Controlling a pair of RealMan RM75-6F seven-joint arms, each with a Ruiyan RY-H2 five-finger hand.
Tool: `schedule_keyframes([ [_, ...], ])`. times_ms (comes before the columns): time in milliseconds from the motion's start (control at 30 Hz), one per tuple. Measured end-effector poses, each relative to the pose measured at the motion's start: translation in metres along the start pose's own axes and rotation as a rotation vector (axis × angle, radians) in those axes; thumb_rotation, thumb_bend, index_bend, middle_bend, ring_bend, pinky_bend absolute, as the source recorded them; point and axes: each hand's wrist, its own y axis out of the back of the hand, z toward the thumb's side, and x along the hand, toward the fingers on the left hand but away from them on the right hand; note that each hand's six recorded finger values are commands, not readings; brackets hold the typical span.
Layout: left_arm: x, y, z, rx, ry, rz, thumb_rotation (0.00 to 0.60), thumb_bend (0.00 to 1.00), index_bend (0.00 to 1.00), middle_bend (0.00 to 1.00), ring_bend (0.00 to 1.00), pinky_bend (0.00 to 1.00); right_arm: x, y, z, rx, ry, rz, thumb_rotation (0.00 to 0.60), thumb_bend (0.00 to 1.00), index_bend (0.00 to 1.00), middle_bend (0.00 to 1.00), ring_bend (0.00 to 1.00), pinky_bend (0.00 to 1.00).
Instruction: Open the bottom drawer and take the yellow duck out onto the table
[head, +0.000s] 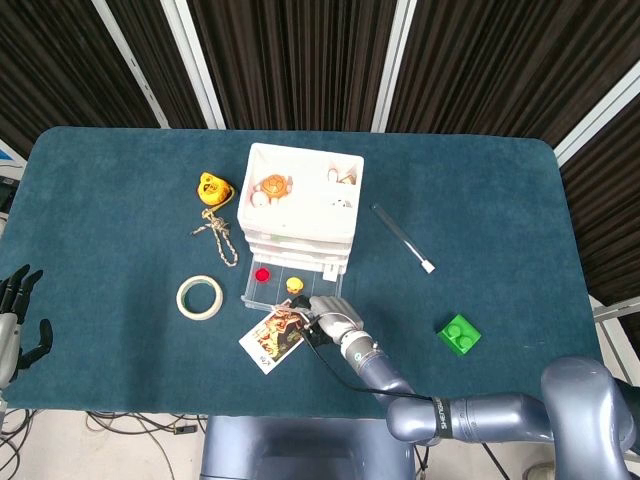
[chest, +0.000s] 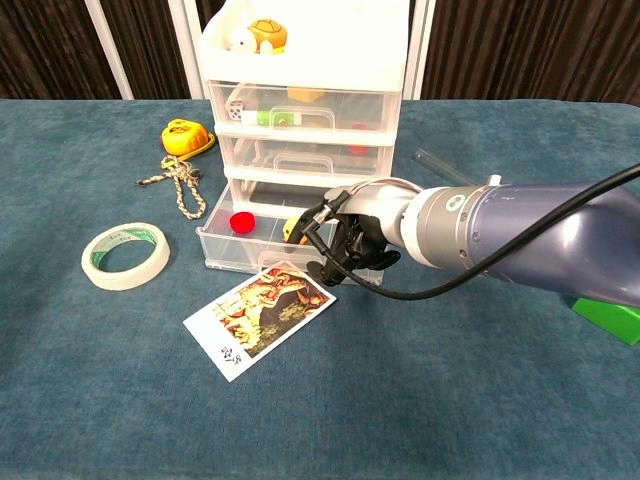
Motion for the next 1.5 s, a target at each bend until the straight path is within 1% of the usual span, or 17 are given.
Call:
schedule_keyframes([
  [133, 0.0, -0.001, 0.0, 0.004, 0.0, -0.003, 0.6, 0.58, 0.06, 0.0, 0.0, 0.0, 0.002, 0.0, -0.004, 0.021, -0.01, 0.015, 0.6, 0.61, 0.16, 1.0, 1.0, 1.0],
  [233, 0.0, 0.0, 0.0, 0.003, 0.0, -0.001, 0.6, 0.58, 0.06, 0.0, 0.0, 0.0, 0.003, 0.001, -0.006, 0.034, -0.013, 0.025, 0.6, 0.58, 0.1, 1.0, 1.0, 1.0],
  [367, 0.0, -0.001, 0.0, 0.003, -0.001, -0.002, 0.6, 0.58, 0.06, 0.0, 0.0, 0.0, 0.006, 0.004, -0.006, 0.044, -0.008, 0.029, 0.6, 0.55, 0.07, 1.0, 1.0, 1.0],
  [567, 0.0, -0.001, 0.0, 0.001, -0.001, -0.003, 0.6, 0.58, 0.06, 0.0, 0.0, 0.0, 0.012, 0.014, 0.0, 0.028, 0.015, 0.001, 0.6, 0.52, 0.08, 1.0, 1.0, 1.0],
  [633, 0.0, -0.001, 0.0, 0.001, 0.0, -0.002, 0.6, 0.58, 0.06, 0.0, 0.0, 0.0, 0.014, 0.02, 0.003, 0.015, 0.028, -0.018, 0.6, 0.48, 0.1, 1.0, 1.0, 1.0],
  [733, 0.0, -0.001, 0.0, 0.0, 0.0, -0.003, 0.6, 0.58, 0.06, 0.0, 0.0, 0.0, 0.015, 0.031, 0.01, -0.01, 0.055, -0.059, 0.6, 0.44, 0.15, 1.0, 1.0, 1.0],
  [833, 0.0, -0.001, 0.0, 0.001, 0.001, -0.004, 0.6, 0.58, 0.06, 0.0, 0.0, 0.0, 0.013, 0.046, 0.014, 0.002, 0.077, -0.121, 0.6, 0.39, 0.19, 1.0, 1.0, 1.0],
  [967, 0.0, 0.0, 0.0, -0.003, 0.0, -0.002, 0.6, 0.58, 0.06, 0.0, 0.0, 0.0, 0.005, 0.068, 0.014, 0.08, 0.091, -0.23, 0.6, 0.33, 0.22, 1.0, 1.0, 1.0],
  [1067, 0.001, 0.001, 0.0, -0.005, 0.003, 0.001, 0.6, 0.58, 0.06, 0.0, 0.0, 0.0, -0.002, 0.08, 0.014, 0.156, 0.102, -0.283, 0.6, 0.3, 0.25, 1.0, 1.0, 1.0],
  [1133, 0.001, 0.001, 0.0, -0.005, 0.005, 0.001, 0.6, 0.58, 0.06, 0.0, 0.0, 0.0, -0.006, 0.083, 0.015, 0.201, 0.117, -0.3, 0.6, 0.3, 0.29, 1.0, 1.0, 1.0],
  [1200, 0.001, 0.001, 0.0, -0.003, 0.005, 0.0, 0.6, 0.58, 0.06, 0.0, 0.0, 0.0, -0.009, 0.085, 0.018, 0.252, 0.144, -0.314, 0.6, 0.3, 0.3, 1.0, 1.0, 1.0],
  [1333, 0.001, 0.0, -0.001, 0.003, 0.005, -0.002, 0.6, 0.58, 0.06, 0.0, 0.0, 0.0, -0.015, 0.085, 0.024, 0.361, 0.202, -0.347, 0.6, 0.29, 0.31, 1.0, 1.0, 1.0],
  [1500, 0.001, -0.001, -0.002, 0.008, 0.01, -0.004, 0.6, 0.58, 0.06, 0.0, 0.0, 0.0, -0.026, 0.08, 0.024, 0.541, 0.268, -0.381, 0.6, 0.27, 0.31, 1.0, 1.0, 1.0],
])
